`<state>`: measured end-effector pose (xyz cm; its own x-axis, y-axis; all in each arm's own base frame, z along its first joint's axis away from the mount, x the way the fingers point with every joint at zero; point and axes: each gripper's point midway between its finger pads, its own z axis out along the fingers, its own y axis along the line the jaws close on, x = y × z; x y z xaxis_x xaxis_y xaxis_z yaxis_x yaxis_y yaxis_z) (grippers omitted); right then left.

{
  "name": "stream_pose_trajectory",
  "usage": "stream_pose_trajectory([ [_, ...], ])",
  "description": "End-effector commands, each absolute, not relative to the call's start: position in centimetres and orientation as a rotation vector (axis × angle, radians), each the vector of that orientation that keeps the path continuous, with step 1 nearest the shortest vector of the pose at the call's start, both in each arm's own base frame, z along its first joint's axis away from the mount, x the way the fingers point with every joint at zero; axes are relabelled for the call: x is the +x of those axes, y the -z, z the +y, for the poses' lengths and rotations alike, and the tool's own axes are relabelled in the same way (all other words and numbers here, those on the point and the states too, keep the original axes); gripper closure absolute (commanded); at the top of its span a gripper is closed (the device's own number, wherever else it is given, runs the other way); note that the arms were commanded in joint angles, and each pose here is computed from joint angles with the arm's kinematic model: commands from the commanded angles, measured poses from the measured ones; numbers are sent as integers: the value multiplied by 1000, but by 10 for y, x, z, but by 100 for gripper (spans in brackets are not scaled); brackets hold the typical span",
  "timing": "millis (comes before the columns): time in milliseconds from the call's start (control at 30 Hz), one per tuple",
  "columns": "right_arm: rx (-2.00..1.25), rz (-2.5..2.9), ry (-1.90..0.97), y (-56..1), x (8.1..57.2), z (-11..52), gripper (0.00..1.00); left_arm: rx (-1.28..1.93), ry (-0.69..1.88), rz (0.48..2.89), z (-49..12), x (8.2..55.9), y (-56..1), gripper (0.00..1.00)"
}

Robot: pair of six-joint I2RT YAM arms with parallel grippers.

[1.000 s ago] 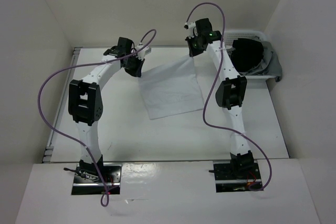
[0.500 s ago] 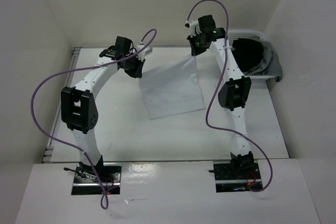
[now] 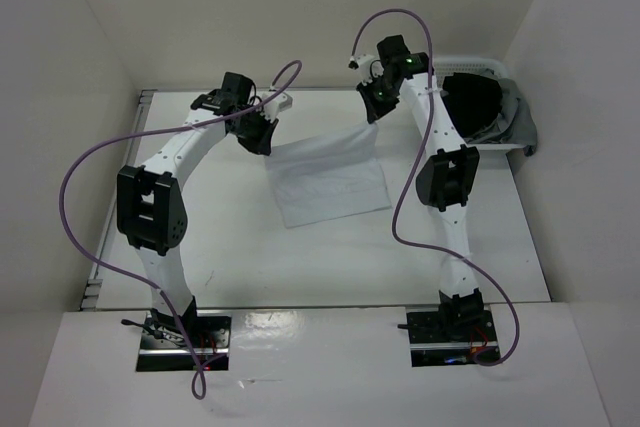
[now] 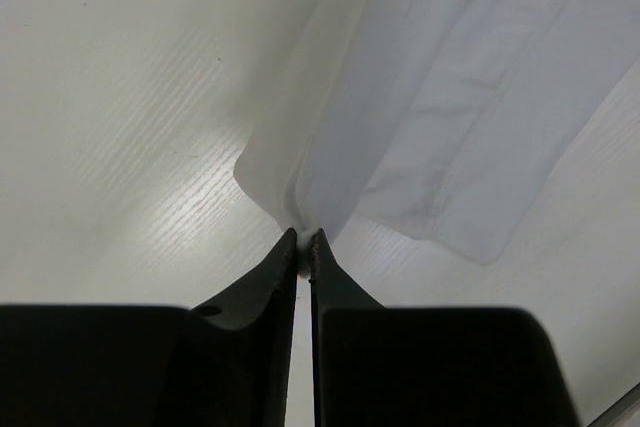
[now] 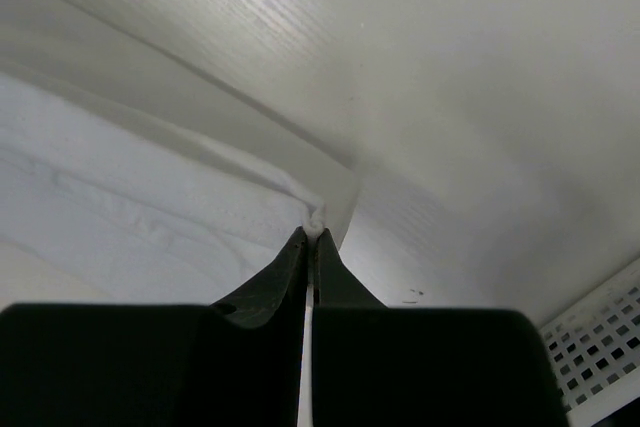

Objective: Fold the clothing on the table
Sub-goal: Fold the skirt

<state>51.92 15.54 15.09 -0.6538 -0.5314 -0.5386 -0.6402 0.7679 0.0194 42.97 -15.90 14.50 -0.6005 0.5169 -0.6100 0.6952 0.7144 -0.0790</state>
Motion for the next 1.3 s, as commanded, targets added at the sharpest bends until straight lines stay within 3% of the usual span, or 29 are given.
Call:
stream_pose_trajectory([
  [0,-906,2371,-295,-201,502,150,100,969,463,2321,-166,415,-161,89],
  [767,-1130,2459,-323,-166,441,158,100,1037,506,2386,-171,381,-144,89],
  [1267,-1144,2449,-256,-159,434,152,100,1093,563,2410,-178,354,-137,89],
])
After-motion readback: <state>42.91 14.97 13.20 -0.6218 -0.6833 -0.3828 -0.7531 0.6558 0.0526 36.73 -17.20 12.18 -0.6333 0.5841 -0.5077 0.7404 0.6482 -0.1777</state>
